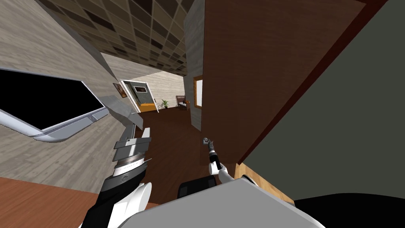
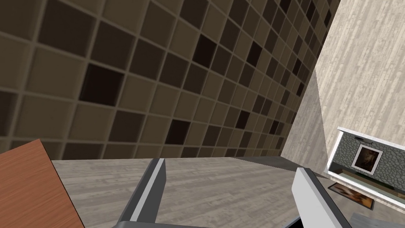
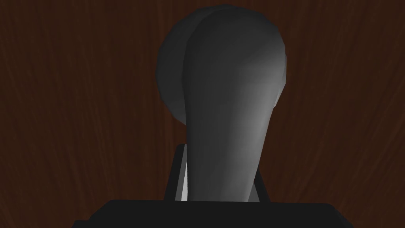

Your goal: Push the door open

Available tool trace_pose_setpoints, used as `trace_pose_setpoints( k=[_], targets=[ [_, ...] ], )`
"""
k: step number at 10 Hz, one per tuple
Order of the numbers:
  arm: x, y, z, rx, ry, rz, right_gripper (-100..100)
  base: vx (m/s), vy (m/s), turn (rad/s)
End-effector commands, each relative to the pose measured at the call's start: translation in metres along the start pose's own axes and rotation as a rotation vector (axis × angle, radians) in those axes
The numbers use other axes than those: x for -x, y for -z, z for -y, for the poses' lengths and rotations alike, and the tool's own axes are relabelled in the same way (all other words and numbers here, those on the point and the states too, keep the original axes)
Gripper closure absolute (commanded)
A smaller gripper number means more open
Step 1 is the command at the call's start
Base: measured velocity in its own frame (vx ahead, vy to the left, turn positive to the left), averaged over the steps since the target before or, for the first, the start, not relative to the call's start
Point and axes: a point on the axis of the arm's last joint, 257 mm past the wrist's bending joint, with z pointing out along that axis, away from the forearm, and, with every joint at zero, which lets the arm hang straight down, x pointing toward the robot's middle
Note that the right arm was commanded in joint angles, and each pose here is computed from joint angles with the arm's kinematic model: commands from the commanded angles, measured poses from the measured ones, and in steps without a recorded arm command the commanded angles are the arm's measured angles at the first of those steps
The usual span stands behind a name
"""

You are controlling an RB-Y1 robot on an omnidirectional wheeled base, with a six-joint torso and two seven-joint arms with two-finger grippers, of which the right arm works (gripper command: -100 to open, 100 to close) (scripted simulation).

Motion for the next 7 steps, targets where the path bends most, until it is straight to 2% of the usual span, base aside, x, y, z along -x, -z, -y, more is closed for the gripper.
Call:
trace_pose_setpoints(
  k=[1, 3, 4, 6, 7],
  targets=[
    [0.028, 0.0011, 0.002, 0.004, 0.024, 0.047, 100, 0.078, 0.000, 0.012],
    [0.028, 0.0011, 0.002, 0.004, 0.024, 0.047, 100, 0.077, -0.013, -0.002],
    [0.037, 0.0014, 0.002, 0.006, 0.030, 0.070, 100, 0.080, -0.002, 0.007],
    [0.041, 0.0017, 0.001, 0.007, 0.032, 0.081, 100, 0.097, 0.001, -0.007],
    [0.048, 0.0027, 0.001, 0.009, 0.033, 0.103, 100, 0.115, -0.015, 0.006]
  ],
)
